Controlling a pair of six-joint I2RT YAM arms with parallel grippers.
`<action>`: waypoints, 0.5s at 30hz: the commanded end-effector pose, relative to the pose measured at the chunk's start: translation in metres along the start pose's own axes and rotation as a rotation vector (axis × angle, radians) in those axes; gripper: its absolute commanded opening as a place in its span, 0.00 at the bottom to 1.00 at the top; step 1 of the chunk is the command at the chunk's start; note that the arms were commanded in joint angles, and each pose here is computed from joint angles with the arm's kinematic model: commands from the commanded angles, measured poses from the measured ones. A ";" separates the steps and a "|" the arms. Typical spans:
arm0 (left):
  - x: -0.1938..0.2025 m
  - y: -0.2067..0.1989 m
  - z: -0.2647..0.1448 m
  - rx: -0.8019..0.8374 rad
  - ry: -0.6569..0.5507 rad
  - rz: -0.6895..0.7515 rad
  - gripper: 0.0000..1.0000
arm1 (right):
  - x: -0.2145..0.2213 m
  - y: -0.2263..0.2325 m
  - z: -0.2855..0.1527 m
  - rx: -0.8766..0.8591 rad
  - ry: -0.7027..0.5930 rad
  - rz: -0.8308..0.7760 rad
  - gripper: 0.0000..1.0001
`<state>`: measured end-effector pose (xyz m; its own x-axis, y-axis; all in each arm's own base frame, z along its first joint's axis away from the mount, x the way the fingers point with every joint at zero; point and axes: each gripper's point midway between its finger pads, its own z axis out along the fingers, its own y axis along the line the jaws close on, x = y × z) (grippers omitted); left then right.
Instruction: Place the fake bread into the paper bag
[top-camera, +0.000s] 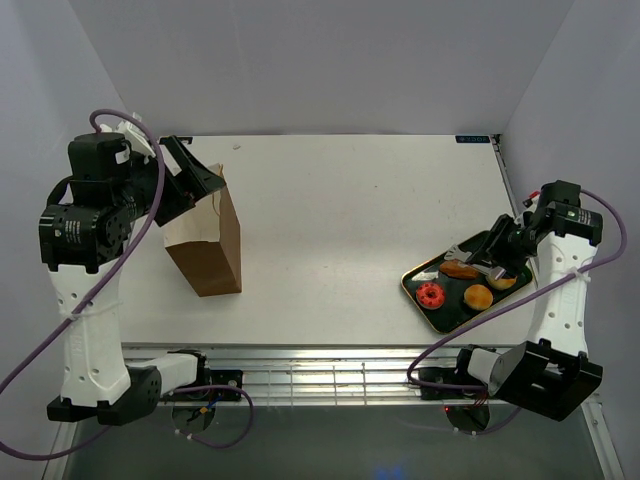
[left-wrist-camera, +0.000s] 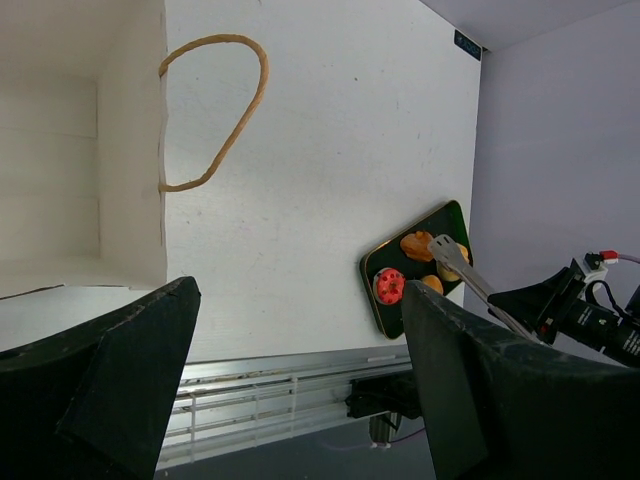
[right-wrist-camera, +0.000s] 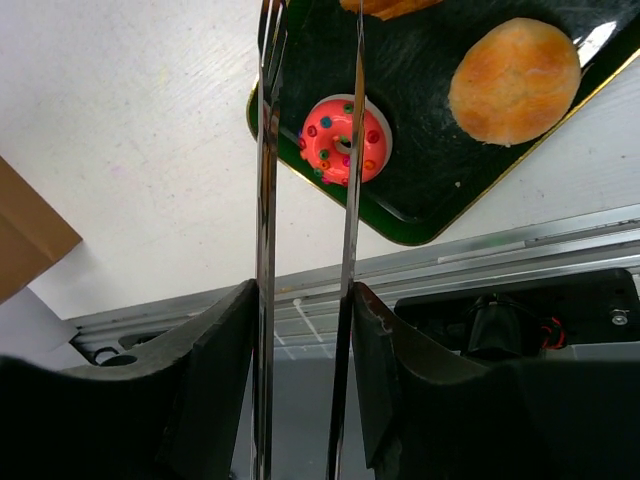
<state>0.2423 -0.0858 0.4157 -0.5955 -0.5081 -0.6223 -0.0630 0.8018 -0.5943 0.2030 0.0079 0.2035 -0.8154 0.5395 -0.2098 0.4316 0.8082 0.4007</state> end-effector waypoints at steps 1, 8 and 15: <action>-0.005 -0.013 -0.002 0.062 -0.011 0.034 0.93 | -0.012 -0.009 -0.005 0.045 -0.032 0.017 0.48; -0.011 -0.019 0.007 0.075 0.007 0.009 0.92 | -0.020 -0.019 -0.002 0.052 -0.017 0.117 0.48; -0.013 -0.021 0.013 0.080 0.018 0.005 0.92 | -0.022 -0.023 0.000 0.050 -0.001 0.171 0.49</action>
<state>0.2653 -0.0956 0.4151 -0.6279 -0.5040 -0.5930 -0.0477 0.7854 -0.6171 0.2098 -0.0244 0.1886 -0.7446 0.6540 -0.1338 0.5777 0.7318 0.3616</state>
